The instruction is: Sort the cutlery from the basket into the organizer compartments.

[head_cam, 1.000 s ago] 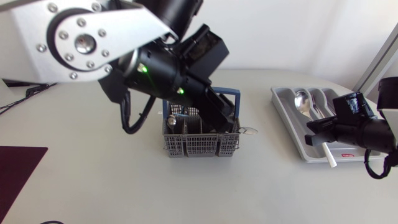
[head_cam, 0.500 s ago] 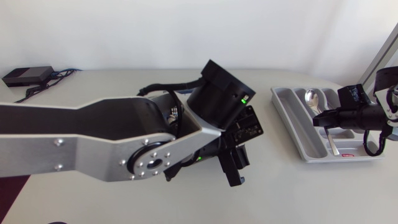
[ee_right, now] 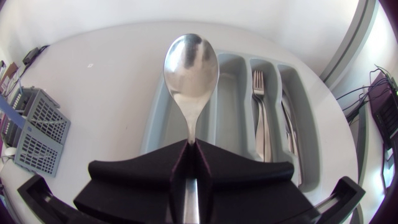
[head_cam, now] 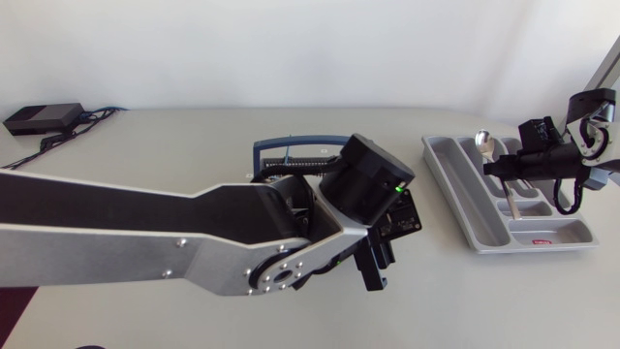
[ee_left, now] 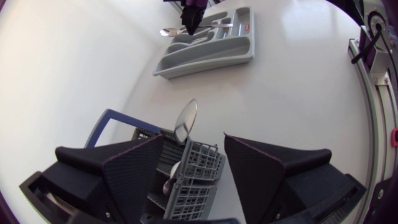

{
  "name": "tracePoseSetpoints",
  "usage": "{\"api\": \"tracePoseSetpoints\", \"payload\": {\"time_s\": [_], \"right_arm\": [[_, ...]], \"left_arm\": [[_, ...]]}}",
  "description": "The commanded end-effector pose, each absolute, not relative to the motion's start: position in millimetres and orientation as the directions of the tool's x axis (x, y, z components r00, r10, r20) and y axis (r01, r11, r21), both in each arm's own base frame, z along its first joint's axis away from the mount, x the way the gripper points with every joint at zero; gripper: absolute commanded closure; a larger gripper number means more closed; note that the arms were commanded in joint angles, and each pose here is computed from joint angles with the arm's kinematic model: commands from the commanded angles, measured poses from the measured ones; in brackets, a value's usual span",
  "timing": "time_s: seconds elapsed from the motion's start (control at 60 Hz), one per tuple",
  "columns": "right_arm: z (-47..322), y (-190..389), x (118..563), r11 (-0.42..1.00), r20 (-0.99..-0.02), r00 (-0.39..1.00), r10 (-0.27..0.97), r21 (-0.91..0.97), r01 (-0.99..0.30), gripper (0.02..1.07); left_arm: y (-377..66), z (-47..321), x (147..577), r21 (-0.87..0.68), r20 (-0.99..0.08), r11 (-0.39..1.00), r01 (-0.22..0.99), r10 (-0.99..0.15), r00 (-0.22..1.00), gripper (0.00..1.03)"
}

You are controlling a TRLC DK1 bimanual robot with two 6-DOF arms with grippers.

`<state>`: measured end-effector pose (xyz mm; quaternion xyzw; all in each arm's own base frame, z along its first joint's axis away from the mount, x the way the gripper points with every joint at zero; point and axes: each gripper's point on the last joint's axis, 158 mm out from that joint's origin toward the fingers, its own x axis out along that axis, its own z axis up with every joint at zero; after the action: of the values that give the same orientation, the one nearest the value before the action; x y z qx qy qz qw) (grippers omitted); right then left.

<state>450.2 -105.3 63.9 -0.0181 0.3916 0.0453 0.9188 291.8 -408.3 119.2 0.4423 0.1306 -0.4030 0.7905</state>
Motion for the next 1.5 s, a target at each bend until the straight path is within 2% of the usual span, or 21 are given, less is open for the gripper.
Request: {"api": "tracePoseSetpoints", "payload": {"time_s": [0.0, 0.383, 0.633, 0.7, 0.817, 1.067, 1.15, 1.333, 1.483], "right_arm": [[61.8, -113.9, 461.9, 0.998, -0.722, 0.689, 0.057, 0.02, -0.063, 0.97], [56.1, -125.9, 494.5, 0.999, -0.724, 0.689, 0.039, 0.03, -0.025, 0.97], [51.4, -126.9, 501.0, 0.999, -0.728, 0.684, 0.041, 0.035, -0.022, 0.97], [49.4, -127.3, 501.9, 0.999, -0.73, 0.682, 0.042, 0.035, -0.023, 0.97], [46.6, -131.3, 503.6, 0.999, -0.733, 0.679, 0.038, 0.035, -0.019, 0.97], [48.7, -135.4, 509.3, 1.0, -0.731, 0.682, 0.03, 0.028, -0.015, 0.97], [50.3, -134.2, 510.8, 0.999, -0.731, 0.682, 0.032, 0.029, -0.017, 0.97], [49.1, -135.8, 514.1, 1.0, -0.734, 0.679, 0.025, 0.022, -0.013, 0.96], [45.5, -135.5, 515.7, 1.0, -0.739, 0.673, 0.028, 0.025, -0.014, 0.96]], "left_arm": [[-409.9, 111.9, 297.0, 0.616, -0.558, 0.273, 0.739, -0.511, 0.654, 0.35], [-416.6, 110.7, 316.8, 0.66, -0.508, 0.308, 0.685, -0.489, 0.709, 0.36], [-425.8, 126.5, 325.9, 0.706, -0.409, 0.345, 0.618, -0.514, 0.754, 0.48], [-426.4, 122.0, 327.4, 0.72, -0.406, 0.337, 0.607, -0.504, 0.762, 0.49], [-427.6, 108.2, 329.9, 0.743, -0.406, 0.313, 0.592, -0.494, 0.769, 0.57], [-431.4, 111.6, 335.7, 0.762, -0.376, 0.311, 0.568, -0.502, 0.779, 0.71], [-432.5, 111.8, 336.3, 0.769, -0.371, 0.305, 0.562, -0.504, 0.78, 0.82], [-429.3, 106.1, 334.6, 0.777, -0.382, 0.282, 0.563, -0.499, 0.778, 0.97], [-425.2, 101.2, 333.9, 0.781, -0.391, 0.268, 0.564, -0.494, 0.776, 1.0]]}}
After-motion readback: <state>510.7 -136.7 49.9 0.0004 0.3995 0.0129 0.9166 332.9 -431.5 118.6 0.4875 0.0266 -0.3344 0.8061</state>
